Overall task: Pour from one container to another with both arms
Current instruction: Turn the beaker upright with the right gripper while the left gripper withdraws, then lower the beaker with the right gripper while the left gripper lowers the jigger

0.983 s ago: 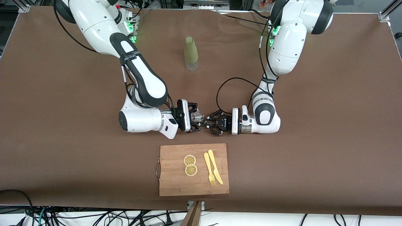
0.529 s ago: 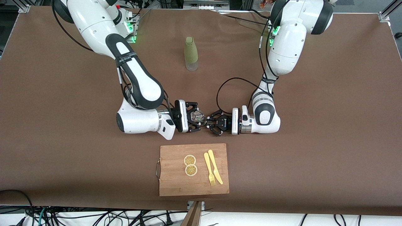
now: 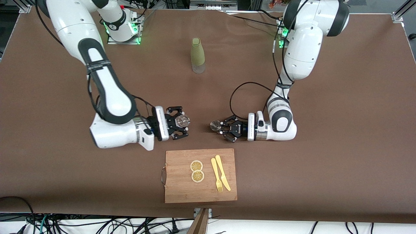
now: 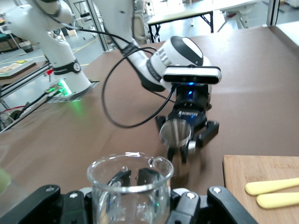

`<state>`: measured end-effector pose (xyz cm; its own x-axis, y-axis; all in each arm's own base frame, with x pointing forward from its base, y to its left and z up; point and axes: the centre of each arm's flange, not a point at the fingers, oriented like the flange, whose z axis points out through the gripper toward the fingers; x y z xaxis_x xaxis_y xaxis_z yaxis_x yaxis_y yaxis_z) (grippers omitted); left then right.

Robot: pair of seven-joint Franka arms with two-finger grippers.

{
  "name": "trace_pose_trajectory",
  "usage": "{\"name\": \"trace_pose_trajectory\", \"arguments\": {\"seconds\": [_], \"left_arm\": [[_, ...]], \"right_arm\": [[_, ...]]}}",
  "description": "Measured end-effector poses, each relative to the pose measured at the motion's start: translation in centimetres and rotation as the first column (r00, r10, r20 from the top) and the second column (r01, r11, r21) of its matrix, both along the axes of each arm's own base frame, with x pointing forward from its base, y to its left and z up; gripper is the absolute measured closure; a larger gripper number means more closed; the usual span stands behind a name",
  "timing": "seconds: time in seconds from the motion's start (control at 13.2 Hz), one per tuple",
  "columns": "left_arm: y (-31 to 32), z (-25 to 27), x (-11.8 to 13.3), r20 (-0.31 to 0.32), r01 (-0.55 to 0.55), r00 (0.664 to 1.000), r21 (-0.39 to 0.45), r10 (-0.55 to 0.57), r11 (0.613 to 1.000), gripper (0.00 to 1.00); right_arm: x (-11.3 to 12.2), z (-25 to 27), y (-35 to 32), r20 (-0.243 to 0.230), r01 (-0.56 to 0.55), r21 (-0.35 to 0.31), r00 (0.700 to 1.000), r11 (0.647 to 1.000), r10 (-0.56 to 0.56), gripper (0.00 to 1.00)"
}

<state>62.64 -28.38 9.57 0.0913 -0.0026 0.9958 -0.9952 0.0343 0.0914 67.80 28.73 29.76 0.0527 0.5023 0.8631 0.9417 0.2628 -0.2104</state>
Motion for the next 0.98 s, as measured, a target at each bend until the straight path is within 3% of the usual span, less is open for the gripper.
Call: {"name": "trace_pose_trajectory", "arguments": {"seconds": [0.23,0.45,0.76,0.98], "left_arm": [[5.3,0.0,0.4,0.028,0.016,1.0,-0.081,-0.014,0.997,0.78],[12.6,0.6,1.1,0.052,0.068,0.997,-0.069,-0.064,0.995,0.78],[23.2,2.3,1.0,0.083,0.111,0.991,-0.042,-0.107,0.993,0.78],[29.4,2.1,-0.5,0.119,0.13,0.985,-0.04,-0.124,0.991,0.78]], "right_arm": [[1.4,0.3,-6.6,-0.012,0.002,0.051,1.0,0.999,-0.002,0.87],[2.0,0.0,-13.3,-0.002,0.001,0.108,1.0,0.994,-0.001,0.87],[1.0,-3.4,-20.4,0.047,-0.018,0.193,0.999,0.981,0.009,0.87],[-0.9,-8.6,-25.3,0.08,-0.009,0.255,0.997,0.967,-0.012,0.87]]}}
